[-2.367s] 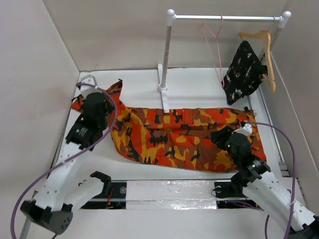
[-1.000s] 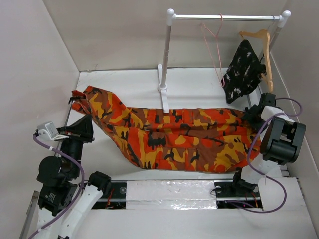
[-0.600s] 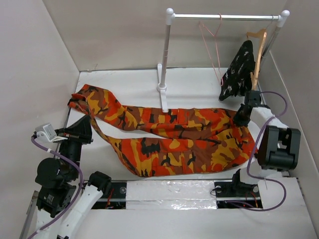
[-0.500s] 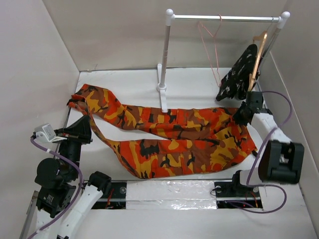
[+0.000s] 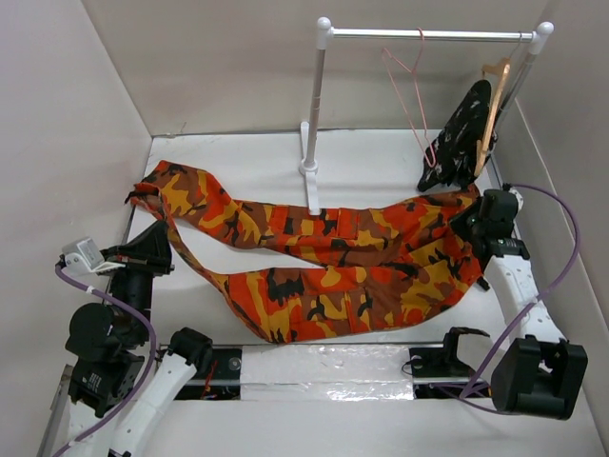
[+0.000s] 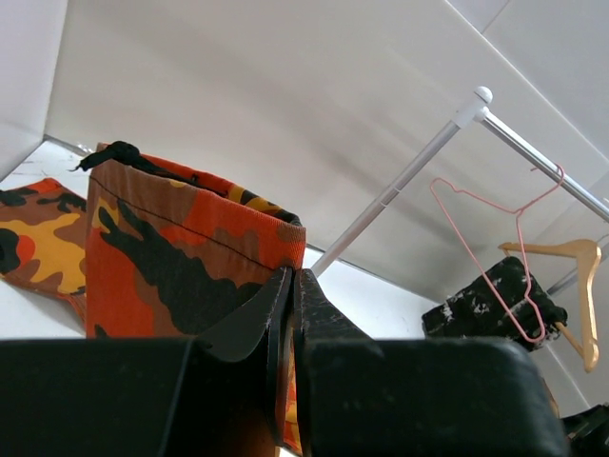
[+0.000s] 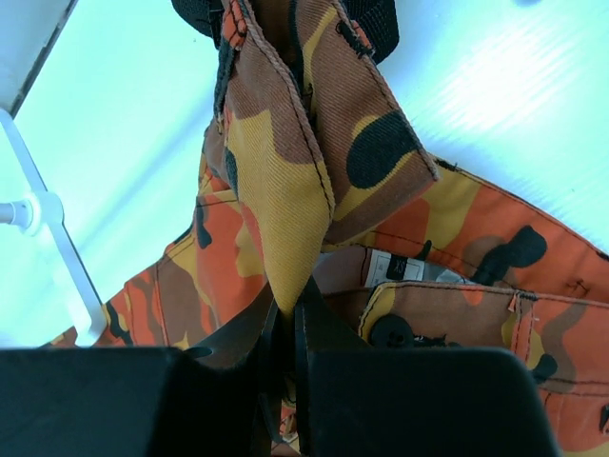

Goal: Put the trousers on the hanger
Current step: Flatten out the trousers at the center of the board.

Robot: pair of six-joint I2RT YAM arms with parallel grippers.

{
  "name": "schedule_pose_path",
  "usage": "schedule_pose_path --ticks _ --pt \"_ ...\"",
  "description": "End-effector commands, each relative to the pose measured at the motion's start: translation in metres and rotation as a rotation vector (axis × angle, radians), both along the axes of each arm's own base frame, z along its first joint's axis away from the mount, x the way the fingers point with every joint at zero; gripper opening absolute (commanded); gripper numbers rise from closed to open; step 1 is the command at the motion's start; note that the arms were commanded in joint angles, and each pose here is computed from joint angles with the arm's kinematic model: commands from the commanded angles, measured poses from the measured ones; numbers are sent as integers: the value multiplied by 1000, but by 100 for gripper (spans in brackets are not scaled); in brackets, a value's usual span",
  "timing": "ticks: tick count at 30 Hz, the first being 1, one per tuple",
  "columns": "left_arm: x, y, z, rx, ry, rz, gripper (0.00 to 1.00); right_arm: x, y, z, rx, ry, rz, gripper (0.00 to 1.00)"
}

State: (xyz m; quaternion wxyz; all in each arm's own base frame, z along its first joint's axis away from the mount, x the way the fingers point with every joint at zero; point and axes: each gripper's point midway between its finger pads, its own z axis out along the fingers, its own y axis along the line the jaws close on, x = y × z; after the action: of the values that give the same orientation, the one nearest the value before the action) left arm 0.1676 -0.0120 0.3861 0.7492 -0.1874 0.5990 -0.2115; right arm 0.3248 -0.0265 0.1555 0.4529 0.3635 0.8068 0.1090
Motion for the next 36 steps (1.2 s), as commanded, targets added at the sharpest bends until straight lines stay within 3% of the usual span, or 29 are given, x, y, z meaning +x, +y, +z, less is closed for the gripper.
schedule_pose_path --ticks 1,4,10,13,14,17,22,25,26,27,29,32,36 --pt "-12 13 23 -40 -74 40 0 22 -4 10 -26 -85 52 0" --pt "-13 15 23 -45 -72 49 0 41 -19 3 -47 -26 51 0" --pt "-15 32 17 -62 -50 134 0 79 -41 6 -58 -49 27 1" --pt "-26 46 20 -97 -73 181 0 92 -48 -3 -37 -44 30 30" --pt "-29 50 21 -102 -82 195 0 92 -51 -6 -30 -39 28 57" --pt "-35 57 23 -112 -95 220 0 76 -45 -13 -9 -43 16 100" --pt "-26 42 22 -86 -92 157 0 -6 -80 -18 -12 -17 -278 100" --pt "-24 35 23 -77 -94 126 0 -64 -88 -50 17 69 -425 94" --pt "-25 34 24 -77 -103 119 0 -79 -92 -39 13 18 -476 86" --pt "-26 34 25 -76 -106 116 0 -99 -87 -58 48 64 -518 82" --pt "-26 35 25 -74 -105 120 0 -102 -68 -42 131 -46 -492 78" --pt "-26 32 24 -77 -104 106 0 -118 -60 -56 209 -27 -565 72" --pt "-29 38 26 -79 -117 128 0 -131 -45 -84 313 101 -601 74"
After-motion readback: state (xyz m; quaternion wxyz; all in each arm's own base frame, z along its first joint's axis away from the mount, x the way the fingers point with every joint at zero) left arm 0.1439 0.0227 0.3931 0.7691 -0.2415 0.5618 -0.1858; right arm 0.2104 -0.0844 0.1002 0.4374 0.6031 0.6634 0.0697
